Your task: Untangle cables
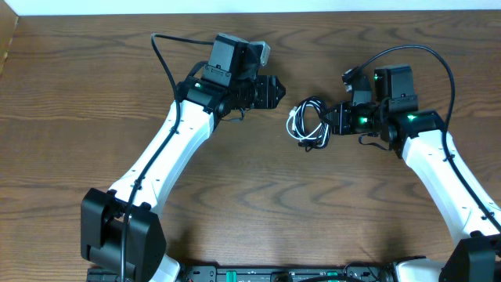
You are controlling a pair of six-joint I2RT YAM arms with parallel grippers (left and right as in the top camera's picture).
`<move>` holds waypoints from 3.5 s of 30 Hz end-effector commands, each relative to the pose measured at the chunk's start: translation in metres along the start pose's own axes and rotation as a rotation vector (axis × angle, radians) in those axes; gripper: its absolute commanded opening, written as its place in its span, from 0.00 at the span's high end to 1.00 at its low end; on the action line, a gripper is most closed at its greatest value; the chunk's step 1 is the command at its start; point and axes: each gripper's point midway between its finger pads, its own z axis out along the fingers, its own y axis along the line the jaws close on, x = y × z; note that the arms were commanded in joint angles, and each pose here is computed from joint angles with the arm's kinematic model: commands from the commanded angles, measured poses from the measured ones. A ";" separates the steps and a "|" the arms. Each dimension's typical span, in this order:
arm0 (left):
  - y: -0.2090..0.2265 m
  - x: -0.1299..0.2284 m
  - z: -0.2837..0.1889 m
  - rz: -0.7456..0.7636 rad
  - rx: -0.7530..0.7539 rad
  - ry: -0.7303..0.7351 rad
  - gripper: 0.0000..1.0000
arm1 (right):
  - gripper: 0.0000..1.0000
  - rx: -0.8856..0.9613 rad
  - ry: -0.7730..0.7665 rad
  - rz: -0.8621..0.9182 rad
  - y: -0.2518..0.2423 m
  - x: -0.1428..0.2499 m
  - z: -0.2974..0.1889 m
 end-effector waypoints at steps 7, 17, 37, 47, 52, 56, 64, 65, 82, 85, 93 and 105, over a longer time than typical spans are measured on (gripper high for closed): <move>0.003 -0.008 0.005 0.001 -0.008 -0.019 0.45 | 0.99 -0.015 -0.018 -0.009 0.010 -0.006 -0.008; 0.003 -0.004 0.014 0.058 -0.005 -0.005 0.39 | 0.99 -0.027 -0.015 -0.009 0.012 -0.005 -0.008; -0.003 0.003 0.041 0.104 0.014 0.015 0.29 | 0.99 -0.074 -0.003 -0.023 0.020 -0.003 -0.009; -0.027 0.006 0.040 0.238 0.154 0.028 0.29 | 0.99 -0.085 0.002 -0.023 0.022 -0.002 -0.009; -0.024 0.016 0.040 0.282 0.151 0.063 0.29 | 0.99 -0.091 0.004 -0.023 0.023 -0.001 -0.009; -0.026 0.023 0.040 0.332 0.182 0.084 0.29 | 0.99 -0.091 0.004 -0.023 0.023 -0.001 -0.009; -0.027 0.027 0.057 0.347 0.238 0.097 0.39 | 0.99 -0.125 0.010 -0.040 0.029 0.000 -0.009; -0.024 0.029 0.061 0.343 0.236 0.104 0.40 | 0.99 -0.128 0.011 -0.040 0.029 0.000 -0.009; -0.022 0.036 0.075 0.329 0.241 0.127 0.65 | 0.99 -0.137 0.012 -0.040 0.031 0.000 -0.010; -0.028 0.036 0.077 0.334 0.250 0.119 0.66 | 0.99 -0.143 0.012 -0.041 0.032 0.000 -0.010; -0.033 0.034 0.078 0.349 0.258 0.104 0.81 | 0.99 -0.143 0.013 -0.040 0.032 0.000 -0.010; -0.035 0.029 0.078 0.356 0.263 0.086 0.90 | 0.99 -0.143 0.016 -0.038 0.032 0.001 -0.010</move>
